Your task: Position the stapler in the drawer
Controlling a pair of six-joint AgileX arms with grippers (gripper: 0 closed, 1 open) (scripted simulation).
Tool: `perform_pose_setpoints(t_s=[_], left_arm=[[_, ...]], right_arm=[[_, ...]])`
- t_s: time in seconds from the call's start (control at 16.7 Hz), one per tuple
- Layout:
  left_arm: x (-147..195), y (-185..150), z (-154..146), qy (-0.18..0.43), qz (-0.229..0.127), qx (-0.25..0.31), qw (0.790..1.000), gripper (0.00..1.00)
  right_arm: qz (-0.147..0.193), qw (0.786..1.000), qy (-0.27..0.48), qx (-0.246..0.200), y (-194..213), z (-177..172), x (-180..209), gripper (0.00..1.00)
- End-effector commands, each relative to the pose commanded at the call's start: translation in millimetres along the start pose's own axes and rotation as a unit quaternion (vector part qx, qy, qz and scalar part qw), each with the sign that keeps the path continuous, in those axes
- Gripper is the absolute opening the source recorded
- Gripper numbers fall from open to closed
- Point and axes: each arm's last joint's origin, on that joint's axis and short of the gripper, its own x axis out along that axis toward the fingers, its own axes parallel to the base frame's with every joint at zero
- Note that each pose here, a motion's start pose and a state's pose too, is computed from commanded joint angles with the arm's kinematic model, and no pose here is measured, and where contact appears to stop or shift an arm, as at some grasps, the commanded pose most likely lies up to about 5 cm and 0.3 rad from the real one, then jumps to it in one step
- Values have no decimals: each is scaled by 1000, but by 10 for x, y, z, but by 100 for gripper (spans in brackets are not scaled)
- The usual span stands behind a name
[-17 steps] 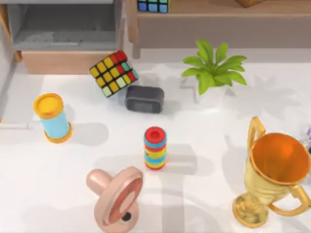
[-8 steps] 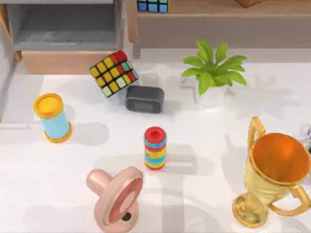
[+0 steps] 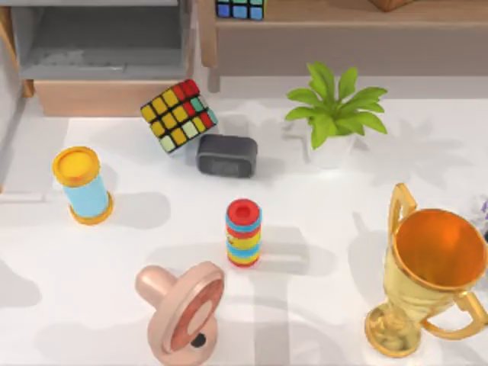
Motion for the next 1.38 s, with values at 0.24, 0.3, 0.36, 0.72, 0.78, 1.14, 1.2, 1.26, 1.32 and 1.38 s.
perform_pose_setpoints(t_s=[0.24, 0.3, 0.36, 0.72, 0.78, 1.14, 1.2, 1.26, 1.32, 1.38], left_arm=[[0, -2, 13, -3, 1, 1, 1000, 100], [0, -2, 13, -3, 1, 1, 1000, 100], [-2, 8, -3, 0, 2, 2, 1000, 100], [241, -1, 13, -3, 1, 1, 1000, 100], [250, -1, 14, -3, 1, 1, 1000, 100], [250, -1, 14, -3, 1, 1, 1000, 77], [250, -1, 14, -3, 1, 1, 1000, 70], [250, -1, 14, -3, 1, 1, 1000, 62], [250, -1, 14, -3, 1, 1, 1000, 55], [250, -1, 14, -3, 1, 1, 1000, 47]], right_arm=[[0, 1000, 0, 0, 0, 0, 0, 100], [0, 1000, 0, 0, 0, 0, 0, 100], [0, 1000, 0, 0, 0, 0, 0, 100], [0, 1000, 0, 0, 0, 0, 0, 100], [0, 1000, 0, 0, 0, 0, 0, 100], [0, 1000, 0, 0, 0, 0, 0, 100], [0, 1000, 0, 0, 0, 0, 0, 100], [0, 1000, 0, 0, 0, 0, 0, 100], [0, 1000, 0, 0, 0, 0, 0, 100], [0, 1000, 0, 0, 0, 0, 0, 100]])
